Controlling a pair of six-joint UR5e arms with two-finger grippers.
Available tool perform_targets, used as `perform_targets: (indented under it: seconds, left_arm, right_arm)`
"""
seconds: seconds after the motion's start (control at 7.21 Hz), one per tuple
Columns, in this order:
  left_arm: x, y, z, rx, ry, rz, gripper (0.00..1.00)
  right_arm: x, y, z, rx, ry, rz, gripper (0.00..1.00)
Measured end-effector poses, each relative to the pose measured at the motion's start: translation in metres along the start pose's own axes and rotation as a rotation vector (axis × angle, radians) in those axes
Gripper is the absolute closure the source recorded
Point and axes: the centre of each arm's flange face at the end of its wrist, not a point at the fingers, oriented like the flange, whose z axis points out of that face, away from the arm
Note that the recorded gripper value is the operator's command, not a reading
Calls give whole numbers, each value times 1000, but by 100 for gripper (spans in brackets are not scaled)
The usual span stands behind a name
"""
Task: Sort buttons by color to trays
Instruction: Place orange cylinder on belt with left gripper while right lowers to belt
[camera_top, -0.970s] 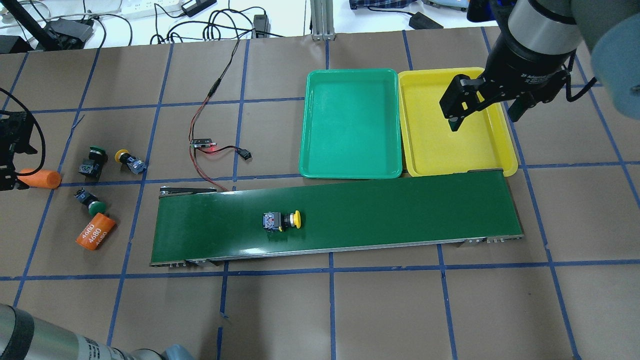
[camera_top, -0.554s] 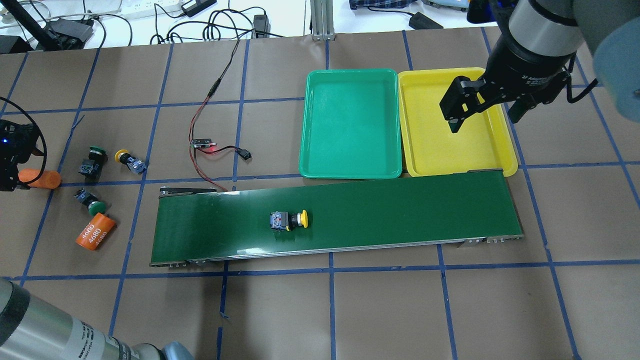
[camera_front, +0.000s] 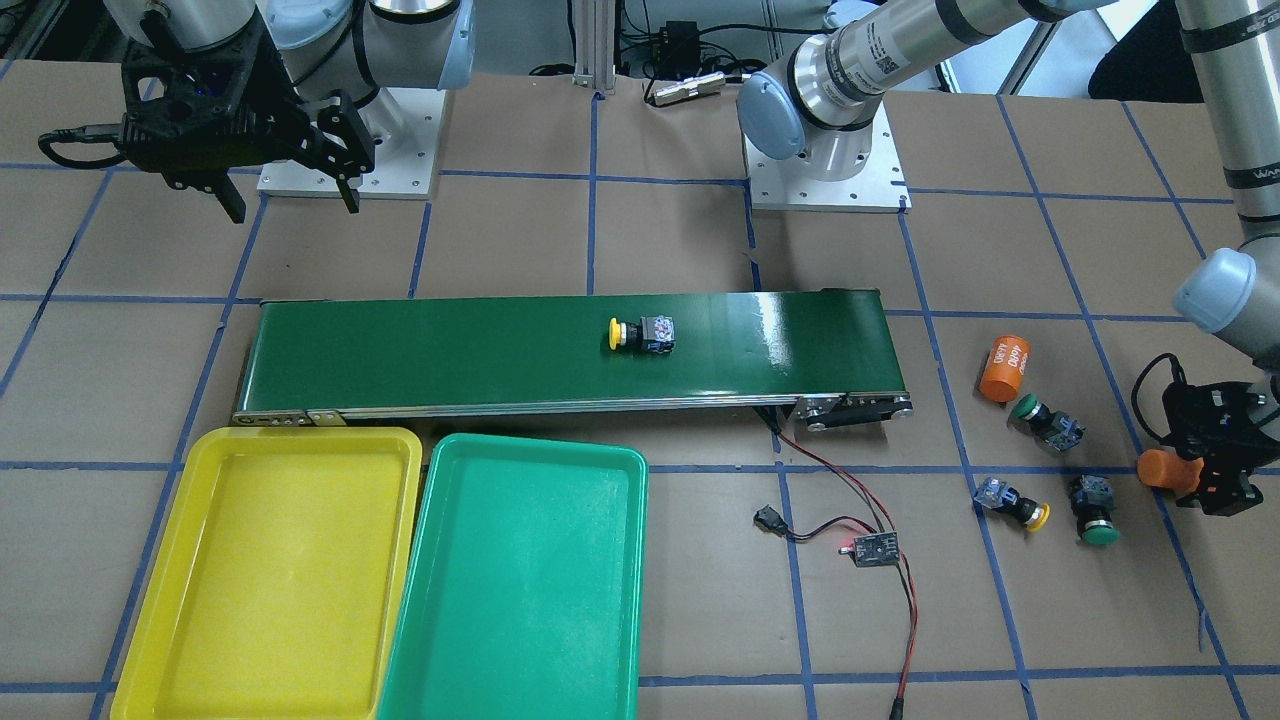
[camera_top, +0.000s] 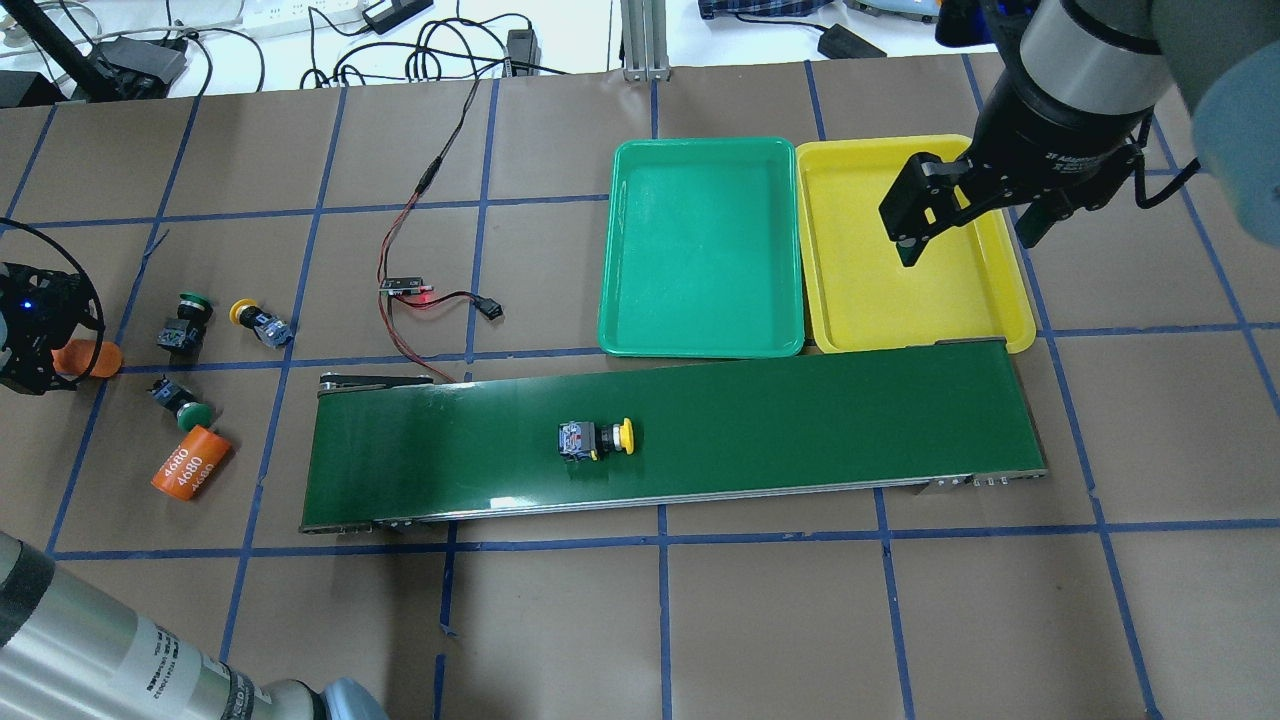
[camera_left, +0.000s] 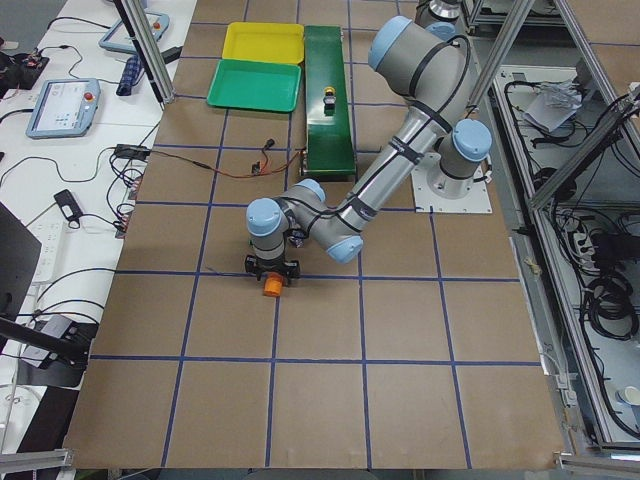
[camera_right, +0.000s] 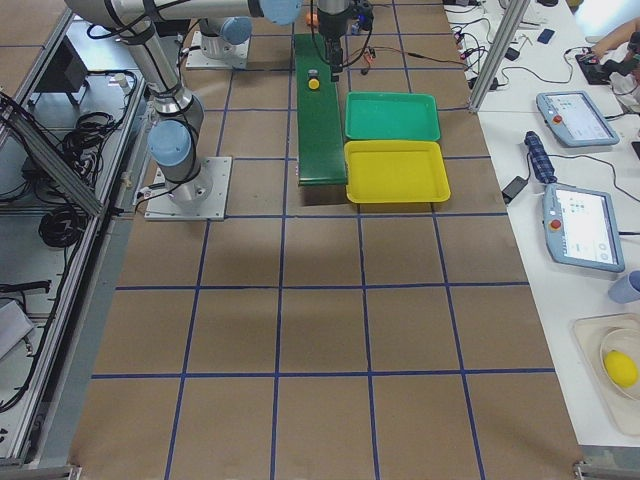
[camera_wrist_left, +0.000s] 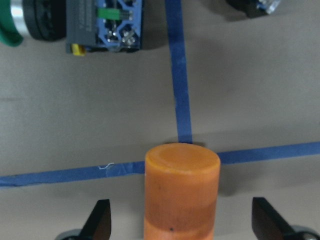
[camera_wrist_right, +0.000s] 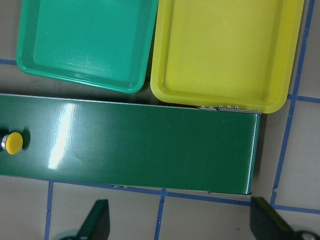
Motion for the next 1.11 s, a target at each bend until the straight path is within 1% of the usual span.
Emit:
perform_targets:
  seconds: [0.28,0.42,0.55,0.69,0.83,0.97,1.11]
  left_arm:
    - [0,-2,-1,-3,-2,20,100]
    - [2,-7,-12,1,4,16,100]
    - [5,-17,-30,23,24,-2,100]
    - [6,-40,-54,53,50,-20,100]
    - [6,-79,-77,73,70,-34,100]
    - [11,-125,-94,84,88,-62,100]
    - [19,-181,-106,85,102,-104,100]
  right_arm:
    - [3,6,-23,44,20,-15,0]
    - [3,5,-22,43,22,-43,0]
    - [4,-2,-9,20,19,-70,0]
    - [6,-14,11,-21,12,-83,0]
    - [7,-24,28,-58,6,-99,0]
    - [8,-31,40,-85,12,-144,0]
    - [8,-36,49,-104,25,-233,0]
